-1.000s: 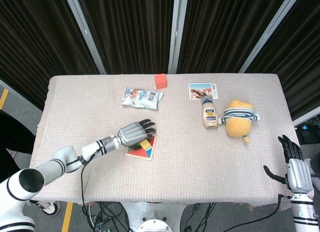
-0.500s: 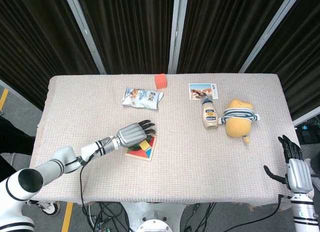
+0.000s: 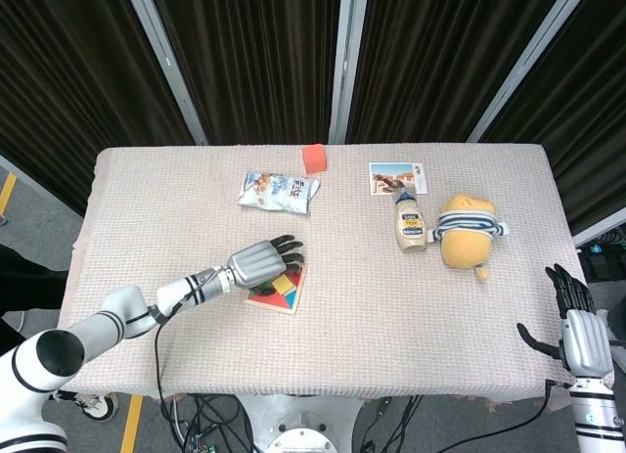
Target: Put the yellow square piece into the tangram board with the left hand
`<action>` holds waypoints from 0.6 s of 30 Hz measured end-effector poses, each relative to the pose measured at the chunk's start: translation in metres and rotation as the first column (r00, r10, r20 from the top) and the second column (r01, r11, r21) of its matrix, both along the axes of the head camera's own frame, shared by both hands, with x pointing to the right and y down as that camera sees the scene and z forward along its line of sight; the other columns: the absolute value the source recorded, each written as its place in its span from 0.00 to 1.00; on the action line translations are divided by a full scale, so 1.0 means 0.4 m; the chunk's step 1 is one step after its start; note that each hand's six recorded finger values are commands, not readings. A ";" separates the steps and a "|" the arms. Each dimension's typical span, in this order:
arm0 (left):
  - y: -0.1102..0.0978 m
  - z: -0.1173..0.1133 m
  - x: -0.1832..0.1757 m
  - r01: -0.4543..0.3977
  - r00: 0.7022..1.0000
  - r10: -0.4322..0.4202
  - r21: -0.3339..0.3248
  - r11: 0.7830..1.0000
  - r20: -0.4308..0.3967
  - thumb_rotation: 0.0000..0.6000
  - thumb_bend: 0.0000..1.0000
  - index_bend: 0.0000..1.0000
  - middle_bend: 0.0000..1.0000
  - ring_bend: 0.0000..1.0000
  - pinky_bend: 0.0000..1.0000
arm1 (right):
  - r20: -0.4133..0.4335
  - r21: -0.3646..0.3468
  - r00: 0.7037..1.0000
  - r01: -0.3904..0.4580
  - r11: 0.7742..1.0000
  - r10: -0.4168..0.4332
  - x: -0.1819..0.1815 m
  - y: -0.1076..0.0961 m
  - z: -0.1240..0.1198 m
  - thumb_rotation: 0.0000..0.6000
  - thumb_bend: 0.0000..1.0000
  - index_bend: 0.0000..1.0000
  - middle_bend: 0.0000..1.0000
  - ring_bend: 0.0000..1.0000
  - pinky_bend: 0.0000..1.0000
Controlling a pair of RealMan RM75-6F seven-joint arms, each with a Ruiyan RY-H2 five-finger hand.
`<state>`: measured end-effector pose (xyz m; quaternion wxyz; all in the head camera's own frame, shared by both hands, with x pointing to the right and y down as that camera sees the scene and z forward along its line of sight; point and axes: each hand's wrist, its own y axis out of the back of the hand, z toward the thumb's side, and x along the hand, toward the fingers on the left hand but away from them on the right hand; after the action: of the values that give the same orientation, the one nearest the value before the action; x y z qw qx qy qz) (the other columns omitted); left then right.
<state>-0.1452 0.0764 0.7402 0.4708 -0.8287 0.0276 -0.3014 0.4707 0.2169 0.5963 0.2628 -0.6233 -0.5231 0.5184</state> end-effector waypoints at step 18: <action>-0.078 -0.040 -0.038 0.164 0.986 -0.164 0.086 0.983 -0.015 1.00 0.12 0.28 0.18 0.00 0.05 | 0.004 0.004 1.000 -0.005 1.000 0.005 0.002 -0.003 0.002 1.00 0.15 0.00 0.00 0.00 0.00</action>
<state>-0.1603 0.0453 0.7242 0.4801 -0.8034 0.1106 -0.3345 0.4716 0.2157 0.5971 0.2617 -0.6226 -0.5262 0.5168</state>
